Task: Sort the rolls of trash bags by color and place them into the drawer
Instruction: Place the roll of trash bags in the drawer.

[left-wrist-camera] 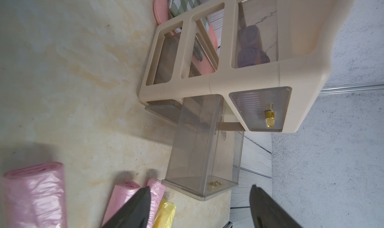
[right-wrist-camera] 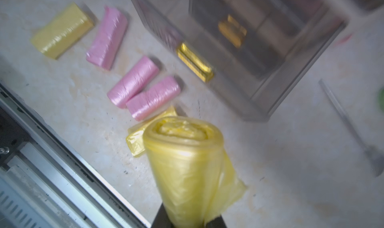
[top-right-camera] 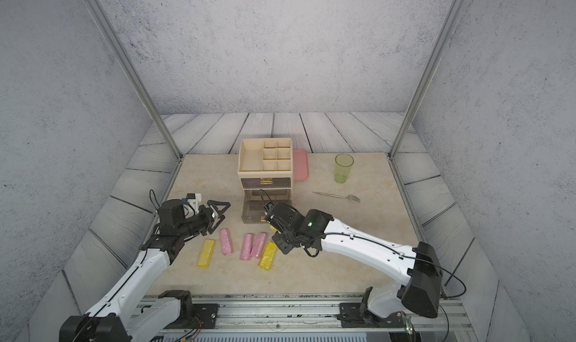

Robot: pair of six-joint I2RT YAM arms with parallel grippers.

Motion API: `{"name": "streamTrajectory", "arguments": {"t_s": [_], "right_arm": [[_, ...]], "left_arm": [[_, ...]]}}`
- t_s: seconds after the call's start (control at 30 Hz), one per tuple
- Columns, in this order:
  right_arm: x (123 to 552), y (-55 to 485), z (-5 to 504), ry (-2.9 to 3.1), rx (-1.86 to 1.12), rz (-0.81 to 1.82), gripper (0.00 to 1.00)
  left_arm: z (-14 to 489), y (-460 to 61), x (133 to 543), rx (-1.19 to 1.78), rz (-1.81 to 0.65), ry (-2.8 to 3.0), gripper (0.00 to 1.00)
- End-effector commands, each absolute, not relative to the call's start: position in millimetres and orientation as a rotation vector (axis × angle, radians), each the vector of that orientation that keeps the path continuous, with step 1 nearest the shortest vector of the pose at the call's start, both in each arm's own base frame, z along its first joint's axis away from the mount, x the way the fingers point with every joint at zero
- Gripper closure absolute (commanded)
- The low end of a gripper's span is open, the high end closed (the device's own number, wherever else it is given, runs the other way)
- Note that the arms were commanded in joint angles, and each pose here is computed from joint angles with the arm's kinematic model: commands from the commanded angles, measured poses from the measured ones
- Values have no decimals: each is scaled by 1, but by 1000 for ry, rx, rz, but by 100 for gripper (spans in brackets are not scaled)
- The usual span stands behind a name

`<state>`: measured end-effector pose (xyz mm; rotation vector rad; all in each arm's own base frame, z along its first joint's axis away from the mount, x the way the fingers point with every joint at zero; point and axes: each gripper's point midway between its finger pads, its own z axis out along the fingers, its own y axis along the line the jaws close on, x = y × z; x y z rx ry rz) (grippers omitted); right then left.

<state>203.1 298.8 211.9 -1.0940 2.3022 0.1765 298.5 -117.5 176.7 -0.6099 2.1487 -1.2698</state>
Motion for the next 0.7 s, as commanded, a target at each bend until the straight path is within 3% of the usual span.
{"name": "streamTrajectory", "arguments": {"t_s": [0.0,0.23,0.57,0.67], "right_arm": [[231,300,243,2010,-1394,-102,93],[292,334,260,1781,-1613,-327,91],[339,360,217,1773,-1796,-391,86],[341,360,210,1776,-1818,-380,75]], "left_arm": [[182,-119,297,-575,-1279,2157,20],[181,-115,290,-604,-1262,2145,20],[178,-117,287,-624,-1293,2133,20],[176,-116,287,-629,-1289,2135,20]]}}
